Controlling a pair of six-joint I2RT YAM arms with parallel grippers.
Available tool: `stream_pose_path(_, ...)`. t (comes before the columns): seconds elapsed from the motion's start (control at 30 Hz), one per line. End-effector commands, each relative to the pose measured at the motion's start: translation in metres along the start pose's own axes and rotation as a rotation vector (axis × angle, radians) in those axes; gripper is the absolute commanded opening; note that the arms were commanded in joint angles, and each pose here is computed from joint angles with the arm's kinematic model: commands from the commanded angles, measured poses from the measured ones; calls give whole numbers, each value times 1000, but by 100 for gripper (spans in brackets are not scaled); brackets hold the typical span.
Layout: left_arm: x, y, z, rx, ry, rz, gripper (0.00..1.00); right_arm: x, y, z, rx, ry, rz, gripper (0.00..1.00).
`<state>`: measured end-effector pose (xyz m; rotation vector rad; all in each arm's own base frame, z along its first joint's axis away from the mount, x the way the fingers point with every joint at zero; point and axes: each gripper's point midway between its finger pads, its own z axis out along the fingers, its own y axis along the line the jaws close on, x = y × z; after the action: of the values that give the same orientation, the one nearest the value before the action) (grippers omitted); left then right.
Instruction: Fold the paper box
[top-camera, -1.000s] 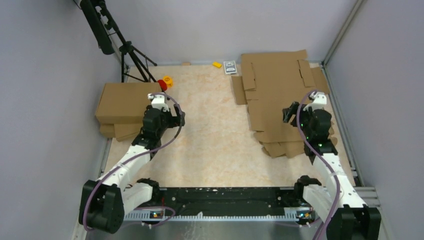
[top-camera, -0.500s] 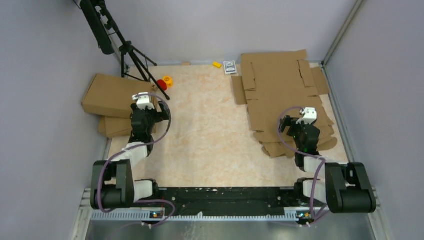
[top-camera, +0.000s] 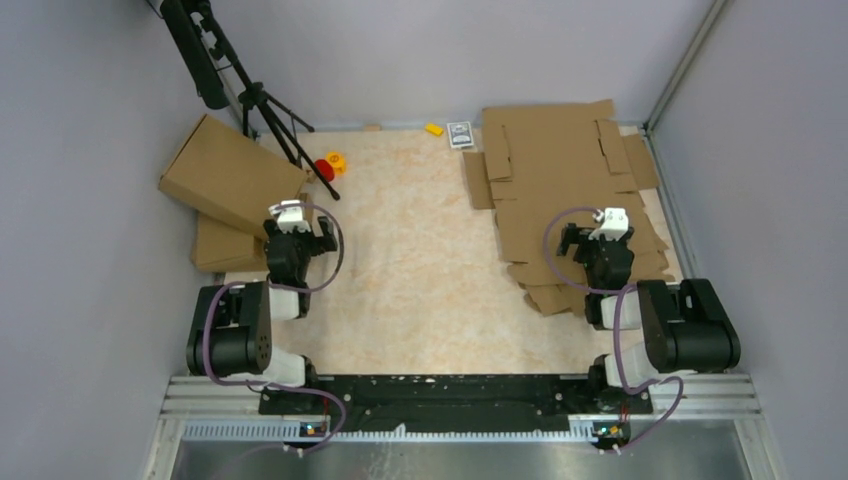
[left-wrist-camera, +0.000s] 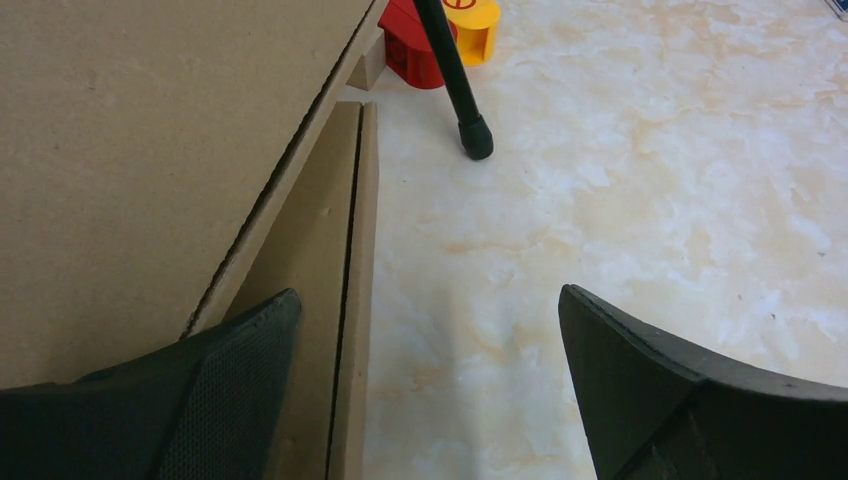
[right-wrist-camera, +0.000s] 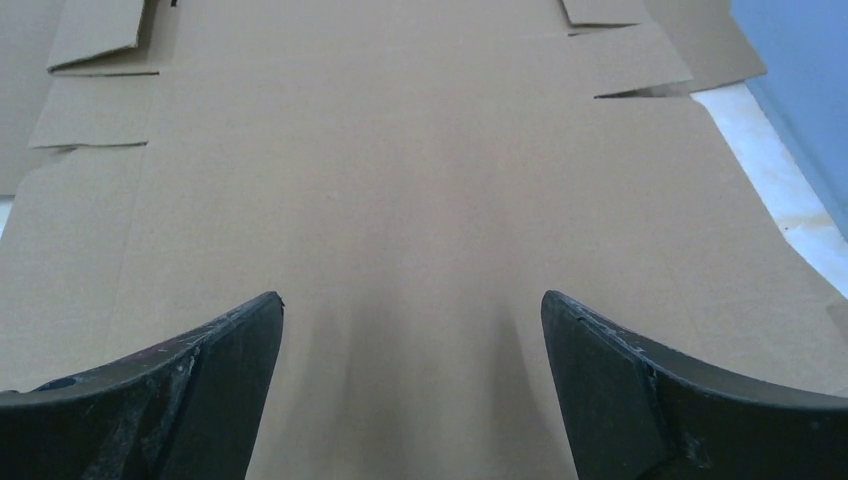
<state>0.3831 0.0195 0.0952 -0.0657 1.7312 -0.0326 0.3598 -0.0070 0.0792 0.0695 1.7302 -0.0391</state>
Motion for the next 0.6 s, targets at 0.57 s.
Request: stream_pose_path(0.57,-11,-1,4,17,-41,31,99,-25,2,3,7,-97,-11,99)
